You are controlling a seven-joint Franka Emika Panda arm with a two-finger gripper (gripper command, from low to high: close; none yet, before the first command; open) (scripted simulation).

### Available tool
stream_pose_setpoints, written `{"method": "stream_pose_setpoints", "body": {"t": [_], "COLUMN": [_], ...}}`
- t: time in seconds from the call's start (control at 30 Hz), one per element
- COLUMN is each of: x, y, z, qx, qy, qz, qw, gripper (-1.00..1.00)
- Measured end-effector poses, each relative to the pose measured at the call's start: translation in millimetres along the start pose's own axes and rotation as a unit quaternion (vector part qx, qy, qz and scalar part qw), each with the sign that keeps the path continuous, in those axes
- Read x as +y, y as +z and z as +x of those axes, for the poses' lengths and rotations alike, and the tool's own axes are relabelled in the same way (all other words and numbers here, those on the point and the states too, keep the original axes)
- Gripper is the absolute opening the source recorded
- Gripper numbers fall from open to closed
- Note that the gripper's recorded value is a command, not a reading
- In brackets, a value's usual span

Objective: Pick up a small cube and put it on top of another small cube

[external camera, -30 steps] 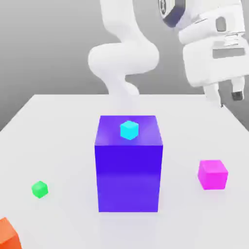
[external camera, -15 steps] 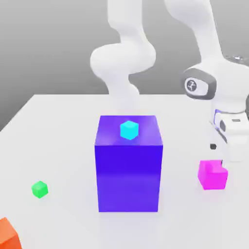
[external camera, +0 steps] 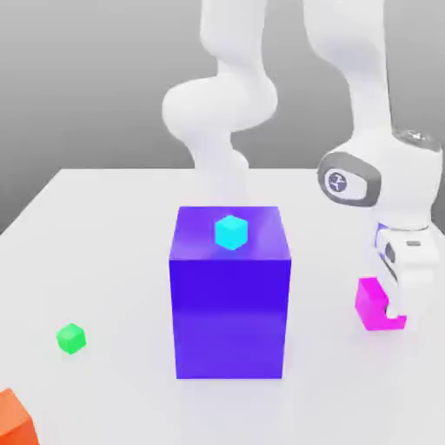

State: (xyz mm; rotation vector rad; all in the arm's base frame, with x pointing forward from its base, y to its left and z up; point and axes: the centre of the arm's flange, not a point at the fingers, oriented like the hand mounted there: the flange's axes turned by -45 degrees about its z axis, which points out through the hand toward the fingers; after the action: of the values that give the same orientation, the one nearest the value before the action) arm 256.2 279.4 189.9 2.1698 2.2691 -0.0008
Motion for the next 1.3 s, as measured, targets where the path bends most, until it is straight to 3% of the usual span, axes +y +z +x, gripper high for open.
{"method": "stream_pose_setpoints", "body": {"t": [0.17,0.3,0.47,0.63,0.8,0.93,1.3], "x": [21.4,122.3,180.2,180.2,114.7,38.4,32.7], "y": [-47.7,-72.1,-100.7,-109.1,-96.4,-62.8,-20.8], "z": [23.7,-84.8,-203.1,-351.9,-490.3,-536.6,-537.3], "qx": [0.033,0.044,0.055,0.046,0.026,0.005,0.006], "qy": [0.005,0.202,0.372,0.549,0.711,0.794,0.800], "qz": [-0.025,-0.049,-0.076,-0.081,-0.060,-0.011,-0.001], "qw": [0.999,0.977,0.923,0.831,0.700,0.608,0.599], "gripper": [-1.00,-1.00,-1.00,-1.00,-1.00,-1.00,-1.00]}}
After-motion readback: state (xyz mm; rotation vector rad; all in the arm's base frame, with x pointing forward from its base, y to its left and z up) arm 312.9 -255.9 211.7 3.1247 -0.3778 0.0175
